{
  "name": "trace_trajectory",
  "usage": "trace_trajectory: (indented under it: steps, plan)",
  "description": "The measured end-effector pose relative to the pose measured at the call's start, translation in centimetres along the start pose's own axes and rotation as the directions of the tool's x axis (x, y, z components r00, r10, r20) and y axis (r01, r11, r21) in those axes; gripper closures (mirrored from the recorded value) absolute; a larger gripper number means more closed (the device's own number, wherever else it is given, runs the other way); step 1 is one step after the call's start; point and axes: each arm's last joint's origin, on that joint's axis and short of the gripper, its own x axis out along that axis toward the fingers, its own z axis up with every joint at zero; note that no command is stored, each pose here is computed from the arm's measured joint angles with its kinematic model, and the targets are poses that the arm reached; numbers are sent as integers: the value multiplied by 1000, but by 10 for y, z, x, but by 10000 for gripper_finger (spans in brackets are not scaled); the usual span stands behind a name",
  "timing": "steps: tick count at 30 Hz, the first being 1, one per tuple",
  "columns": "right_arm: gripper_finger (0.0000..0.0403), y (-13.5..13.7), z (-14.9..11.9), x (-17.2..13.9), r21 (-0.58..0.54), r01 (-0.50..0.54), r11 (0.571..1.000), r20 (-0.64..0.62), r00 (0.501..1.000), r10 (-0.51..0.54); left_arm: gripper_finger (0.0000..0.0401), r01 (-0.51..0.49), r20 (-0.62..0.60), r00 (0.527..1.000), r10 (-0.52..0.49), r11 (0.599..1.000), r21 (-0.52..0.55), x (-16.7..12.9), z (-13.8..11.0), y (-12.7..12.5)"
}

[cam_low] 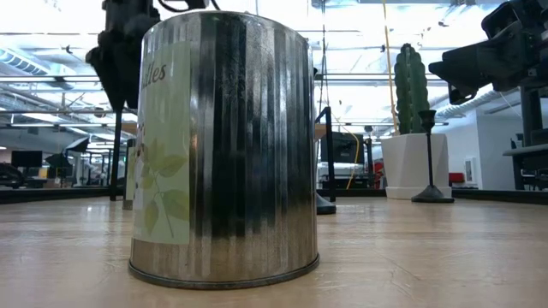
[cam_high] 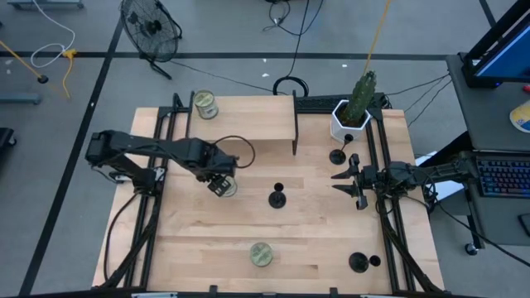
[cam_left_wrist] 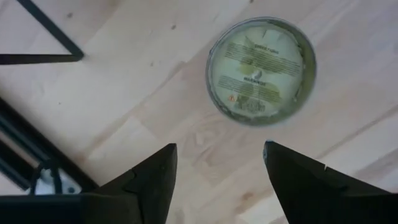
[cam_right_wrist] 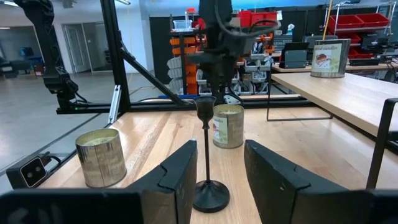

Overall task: Pick & Place candle stick holders
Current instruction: Put the top green scented candle on the shelf

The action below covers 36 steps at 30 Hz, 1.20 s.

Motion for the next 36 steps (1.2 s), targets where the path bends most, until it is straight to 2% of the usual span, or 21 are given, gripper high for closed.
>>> trace_trajectory:
  steps: [3,7,12,17,25,29,36]
  plan:
    - [277,0,0,0,0,0,1000,0,1000,0,153,40,10,999,-40,999,-11,9,5,0]
    - [277,0,0,0,0,0,1000,0,1000,0,153,25,23,999,-24,999,-23,13,12,7]
    - [277,0,0,0,3,0,1000,0,1000,0,153,52,29,998,-51,998,-43,20,23,14]
    - [277,0,0,0,3,0,1000,0,1000,0,153,84,13,996,-84,996,-17,31,24,16]
    - [277,0,0,0,2,0,1000,0,1000,0,153,58,-8,998,-59,998,-37,41,21,19]
    - [277,0,0,0,1,0,1000,0,1000,0,153,96,-4,995,-97,994,-44,45,22,17]
    - [277,0,0,0,1,0,1000,0,1000,0,153,72,5,997,-72,996,-47,46,22,18]
